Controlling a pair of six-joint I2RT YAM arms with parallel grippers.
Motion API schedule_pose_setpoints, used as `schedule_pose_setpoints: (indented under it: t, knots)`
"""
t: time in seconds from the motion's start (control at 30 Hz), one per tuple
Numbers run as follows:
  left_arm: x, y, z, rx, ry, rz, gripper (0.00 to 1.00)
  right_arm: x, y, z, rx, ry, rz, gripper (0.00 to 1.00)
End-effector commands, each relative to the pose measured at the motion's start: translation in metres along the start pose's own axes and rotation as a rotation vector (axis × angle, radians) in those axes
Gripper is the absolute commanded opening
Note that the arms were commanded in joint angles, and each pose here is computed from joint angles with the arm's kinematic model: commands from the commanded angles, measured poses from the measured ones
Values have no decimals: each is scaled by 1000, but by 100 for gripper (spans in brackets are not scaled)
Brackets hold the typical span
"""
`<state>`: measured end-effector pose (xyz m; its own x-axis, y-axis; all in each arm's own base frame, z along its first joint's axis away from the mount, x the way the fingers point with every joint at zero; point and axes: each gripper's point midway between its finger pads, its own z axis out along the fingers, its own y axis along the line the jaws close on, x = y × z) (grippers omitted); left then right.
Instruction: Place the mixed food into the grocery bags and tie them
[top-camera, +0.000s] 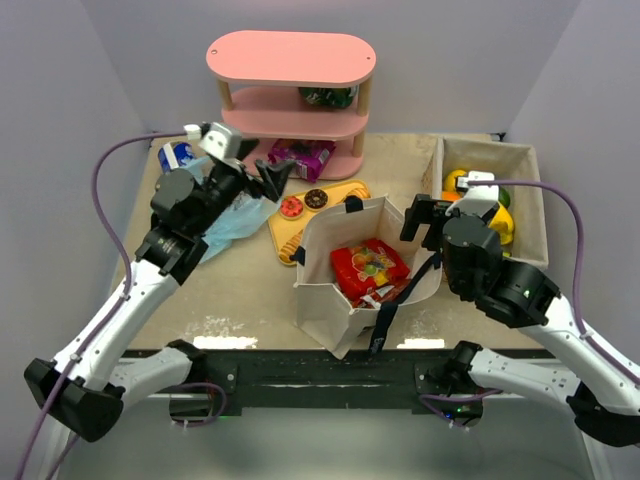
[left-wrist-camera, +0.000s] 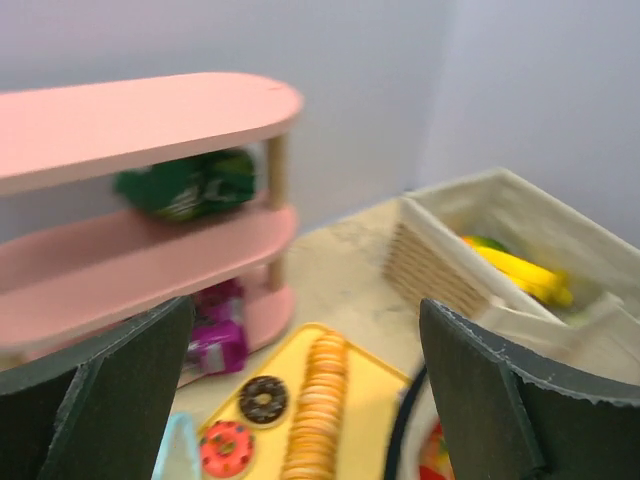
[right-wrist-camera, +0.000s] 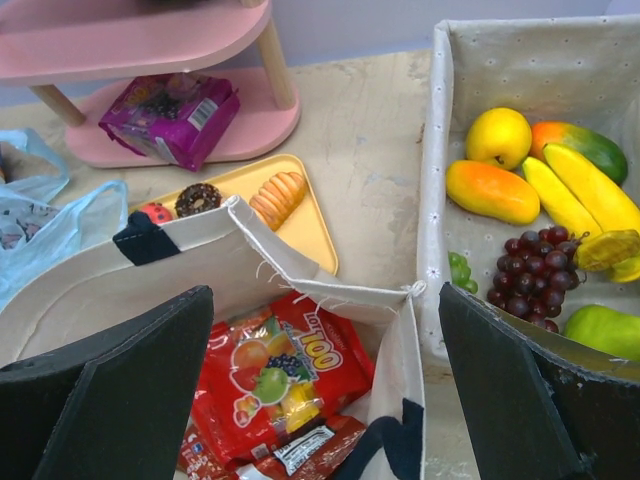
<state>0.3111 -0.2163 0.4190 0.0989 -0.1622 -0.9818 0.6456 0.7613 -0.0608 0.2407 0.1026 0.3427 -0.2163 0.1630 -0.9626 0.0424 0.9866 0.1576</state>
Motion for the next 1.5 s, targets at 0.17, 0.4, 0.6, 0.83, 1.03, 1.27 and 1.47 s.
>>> schedule_pose_setpoints:
  t: [0.17,0.4,0.6,0.83,1.03,1.27,1.47]
  knots:
    - [79,136,7,-331,-126,-385,92,-6,6,2,-11,-9,30,99]
    - [135,177,27,-360,-208,-527,85,-10,14,8,-9,-12,15,99]
    - [179,206,74,-298,-226,-610,77,-17,28,15,-23,-21,-2,99]
    - [235,234,103,-335,-164,-634,74,-19,43,25,-33,-11,-22,99]
    - [269,249,109,-390,-111,-659,74,-15,55,32,-50,0,-42,99]
    - [296,261,120,-435,-68,-689,76,-20,58,33,-52,-6,-49,99]
    - [310,268,133,-442,-35,-686,76,-18,60,36,-52,-5,-55,99]
